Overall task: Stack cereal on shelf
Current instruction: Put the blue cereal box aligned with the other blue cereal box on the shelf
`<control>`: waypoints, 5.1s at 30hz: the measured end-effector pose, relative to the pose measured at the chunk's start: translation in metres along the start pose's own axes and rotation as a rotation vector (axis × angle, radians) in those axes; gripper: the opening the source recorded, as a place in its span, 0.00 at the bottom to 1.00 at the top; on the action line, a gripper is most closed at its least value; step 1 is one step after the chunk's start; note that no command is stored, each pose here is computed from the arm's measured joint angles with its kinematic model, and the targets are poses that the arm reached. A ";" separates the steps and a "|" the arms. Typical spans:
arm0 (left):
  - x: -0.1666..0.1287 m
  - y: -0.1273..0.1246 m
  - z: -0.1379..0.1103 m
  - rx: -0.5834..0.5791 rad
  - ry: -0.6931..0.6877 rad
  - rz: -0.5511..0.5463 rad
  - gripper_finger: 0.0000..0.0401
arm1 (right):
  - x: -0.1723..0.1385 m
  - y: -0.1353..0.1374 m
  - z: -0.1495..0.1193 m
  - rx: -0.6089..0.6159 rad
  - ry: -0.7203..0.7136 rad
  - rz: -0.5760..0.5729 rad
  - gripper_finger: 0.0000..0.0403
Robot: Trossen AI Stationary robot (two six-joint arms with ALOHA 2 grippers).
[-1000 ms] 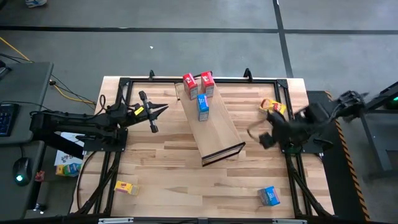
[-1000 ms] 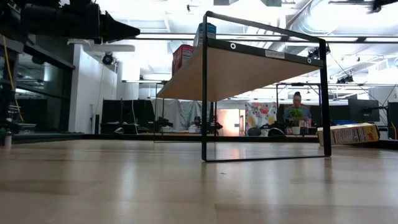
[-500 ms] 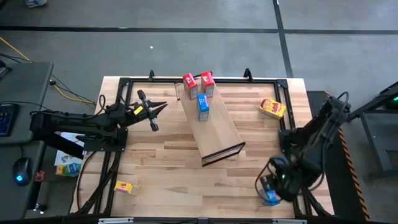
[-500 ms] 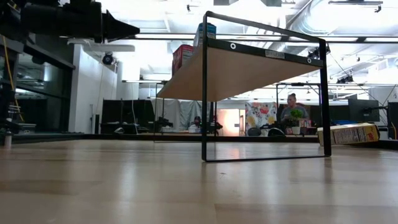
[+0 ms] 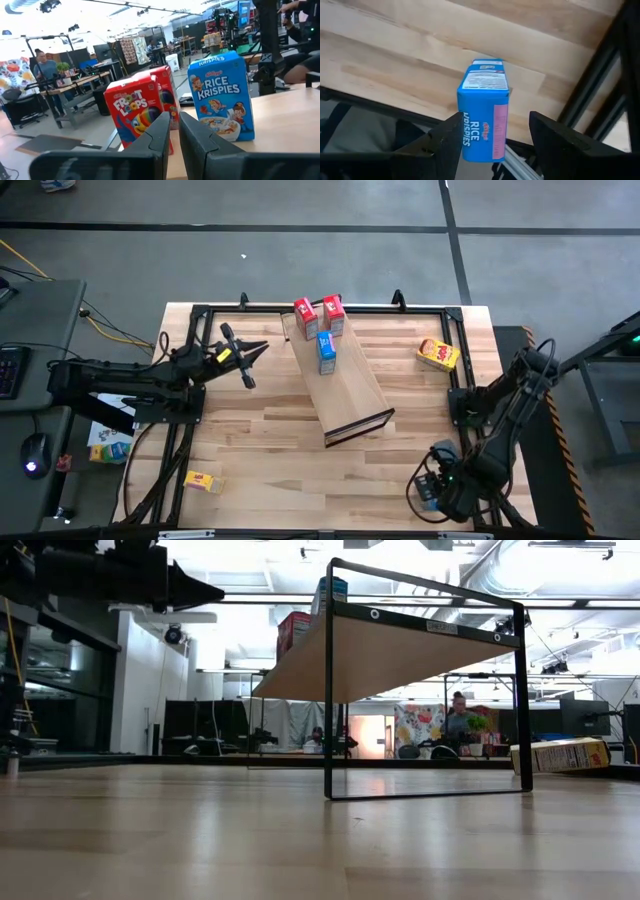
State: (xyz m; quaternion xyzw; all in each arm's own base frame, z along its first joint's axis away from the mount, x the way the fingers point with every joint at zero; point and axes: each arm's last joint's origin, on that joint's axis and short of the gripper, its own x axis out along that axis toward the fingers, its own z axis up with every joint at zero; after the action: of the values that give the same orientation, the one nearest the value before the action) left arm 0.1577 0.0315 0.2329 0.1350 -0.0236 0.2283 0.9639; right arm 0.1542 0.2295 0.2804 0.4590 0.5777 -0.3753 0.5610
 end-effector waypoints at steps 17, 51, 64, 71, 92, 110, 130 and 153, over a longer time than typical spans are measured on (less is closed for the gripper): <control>0.000 -0.001 -0.003 -0.017 0.023 -0.016 0.08 | 0.028 0.018 -0.014 -0.050 -0.054 -0.097 0.54; 0.000 -0.001 -0.004 -0.013 0.034 -0.019 0.08 | 0.000 0.043 -0.027 -0.211 -0.041 0.084 0.23; 0.000 -0.001 -0.003 -0.013 0.033 -0.018 0.08 | -0.196 0.083 0.078 -0.539 -0.728 0.577 0.27; 0.000 -0.001 -0.003 -0.014 0.032 -0.018 0.08 | -0.202 0.073 0.188 -0.337 -0.679 0.320 0.27; 0.000 -0.001 -0.004 -0.039 0.036 -0.018 0.08 | -0.112 0.080 0.303 -0.280 -0.375 0.082 0.27; 0.000 -0.001 -0.004 -0.039 0.037 -0.018 0.08 | -0.115 0.086 0.309 -0.287 -0.460 0.125 0.27; 0.000 -0.001 -0.004 -0.039 0.037 -0.018 0.08 | -0.116 0.087 0.311 -0.292 -0.506 0.124 0.56; 0.000 -0.002 -0.005 -0.050 0.053 -0.022 0.08 | -0.154 0.080 0.301 -0.383 -0.586 0.145 0.64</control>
State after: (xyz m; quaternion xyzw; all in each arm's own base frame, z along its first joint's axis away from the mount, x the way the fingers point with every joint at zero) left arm 0.1584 0.0314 0.2274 0.1050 -0.0026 0.2206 0.9697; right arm 0.3141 -0.0487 0.4135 0.2583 0.4179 -0.3352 0.8039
